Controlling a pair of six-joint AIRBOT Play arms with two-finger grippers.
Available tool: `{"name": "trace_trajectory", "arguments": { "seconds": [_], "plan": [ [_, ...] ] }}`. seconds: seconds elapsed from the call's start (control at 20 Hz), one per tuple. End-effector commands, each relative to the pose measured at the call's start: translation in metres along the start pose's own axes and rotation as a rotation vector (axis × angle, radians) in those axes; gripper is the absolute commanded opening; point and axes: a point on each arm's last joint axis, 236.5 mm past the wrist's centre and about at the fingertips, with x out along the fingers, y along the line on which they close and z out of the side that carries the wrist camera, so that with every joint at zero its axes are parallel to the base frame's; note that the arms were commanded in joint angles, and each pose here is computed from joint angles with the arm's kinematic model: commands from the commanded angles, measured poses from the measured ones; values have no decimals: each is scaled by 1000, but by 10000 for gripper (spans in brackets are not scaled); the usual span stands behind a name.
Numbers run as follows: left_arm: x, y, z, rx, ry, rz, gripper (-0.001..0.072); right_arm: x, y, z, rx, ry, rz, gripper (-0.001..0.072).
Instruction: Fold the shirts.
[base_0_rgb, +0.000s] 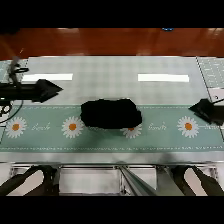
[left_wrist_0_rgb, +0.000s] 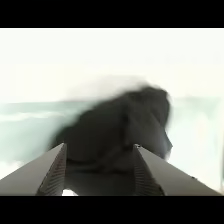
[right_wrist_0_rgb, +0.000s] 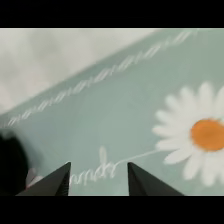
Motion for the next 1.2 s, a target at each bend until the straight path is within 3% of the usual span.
{"name": "trace_trajectory", "arguments": {
  "seconds": [0.0, 0.25, 0.4, 0.45, 0.5, 0.55, 0.85, 1.15],
  "plan": [
    [64, -21, -43, 116, 183, -192, 502, 38, 18, -59, 26, 138, 164, 412],
    [135, -42, -71, 203, 379, -187, 502, 47, 38, -88, -92, 228, 165, 412],
    [146, -29, -81, 206, 502, -96, 501, 50, 40, -97, -114, 256, 141, 412],
    [144, -31, -84, 227, 536, -101, 445, 52, 40, -101, -124, 270, 125, 412],
    [141, -28, -83, 254, 553, -85, 121, 54, 38, -104, -130, 275, 100, 412],
    [139, -25, -75, 272, 539, -65, 20, 57, 39, -106, -144, 274, 79, 412],
    [122, -22, -31, 220, 426, -69, 20, 104, 90, -146, -180, 379, 152, 412],
    [112, -11, -20, 181, 399, -60, 20, 149, 124, -133, -114, 405, 207, 412]
  ]
}}
